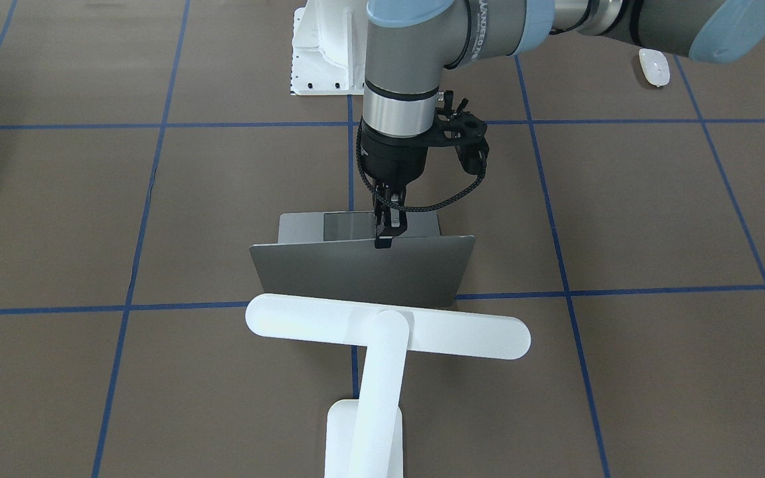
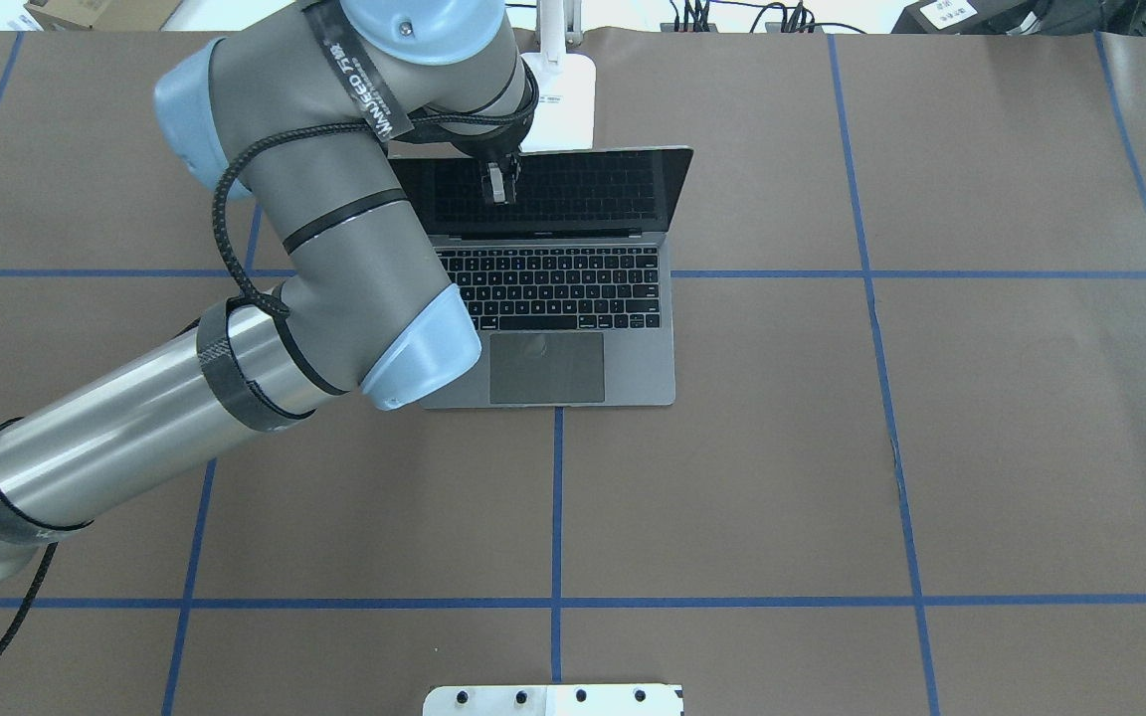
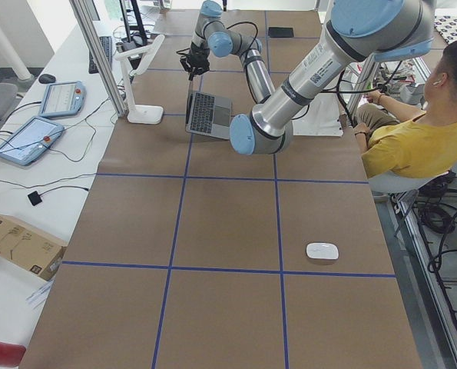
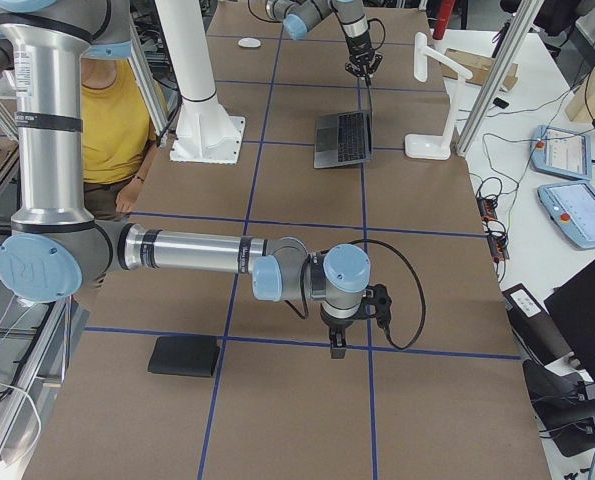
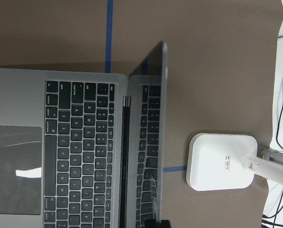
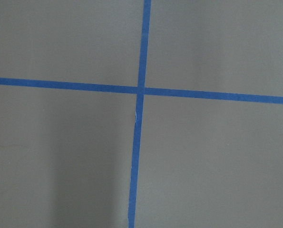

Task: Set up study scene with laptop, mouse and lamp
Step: 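Lower the laptop with the left gripper just in front of the lamp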

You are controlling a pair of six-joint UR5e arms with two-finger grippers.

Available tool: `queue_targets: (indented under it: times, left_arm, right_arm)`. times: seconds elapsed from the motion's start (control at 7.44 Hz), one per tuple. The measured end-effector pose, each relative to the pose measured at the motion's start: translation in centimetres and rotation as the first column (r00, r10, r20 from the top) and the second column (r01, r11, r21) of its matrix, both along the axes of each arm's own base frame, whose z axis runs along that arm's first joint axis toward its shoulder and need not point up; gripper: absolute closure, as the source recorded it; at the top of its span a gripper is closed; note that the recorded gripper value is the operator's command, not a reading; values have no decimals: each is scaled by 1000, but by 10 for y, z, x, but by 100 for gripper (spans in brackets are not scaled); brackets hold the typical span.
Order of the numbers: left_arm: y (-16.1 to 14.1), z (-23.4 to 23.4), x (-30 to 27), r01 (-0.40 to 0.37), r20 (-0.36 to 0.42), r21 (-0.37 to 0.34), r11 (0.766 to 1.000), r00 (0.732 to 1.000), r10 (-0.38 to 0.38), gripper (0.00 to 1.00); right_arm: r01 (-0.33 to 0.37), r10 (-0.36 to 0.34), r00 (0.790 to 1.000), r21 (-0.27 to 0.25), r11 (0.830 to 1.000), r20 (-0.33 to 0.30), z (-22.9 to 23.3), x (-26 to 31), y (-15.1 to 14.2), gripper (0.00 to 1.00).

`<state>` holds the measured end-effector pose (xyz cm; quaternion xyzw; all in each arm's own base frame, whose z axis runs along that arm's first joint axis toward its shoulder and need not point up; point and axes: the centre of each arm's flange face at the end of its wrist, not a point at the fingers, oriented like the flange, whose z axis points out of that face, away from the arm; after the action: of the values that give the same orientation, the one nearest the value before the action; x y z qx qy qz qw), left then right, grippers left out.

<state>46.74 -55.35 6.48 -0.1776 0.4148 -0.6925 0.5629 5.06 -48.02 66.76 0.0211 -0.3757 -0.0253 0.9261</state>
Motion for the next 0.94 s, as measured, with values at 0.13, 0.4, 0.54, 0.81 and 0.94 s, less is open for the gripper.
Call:
queue_targets:
  times: [0.13, 0.4, 0.54, 0.81, 0.94]
  left_arm:
    - [-8, 3, 9, 0, -2, 2, 1000, 1000, 0, 100]
    - [-14, 9, 15, -4, 2, 11, 1000, 1000, 4, 100]
    - [-16, 11, 13, -12, 11, 24, 1000, 1000, 12, 100]
    - [-20, 22, 3, -32, 38, 54, 998, 999, 29, 100]
    - [-22, 25, -2, -43, 51, 73, 996, 998, 39, 100]
  right_arm:
    - [0, 0, 1000, 0, 1000, 0, 0, 0, 0, 0]
    - [1, -1, 1000, -1, 1000, 0, 1, 0, 0, 0]
    - [1, -1, 1000, -3, 1000, 0, 2, 0, 0, 0]
    - [2, -2, 1000, -6, 1000, 0, 3, -1, -1, 0]
    - [2, -2, 1000, -7, 1000, 1, 4, -1, -1, 0]
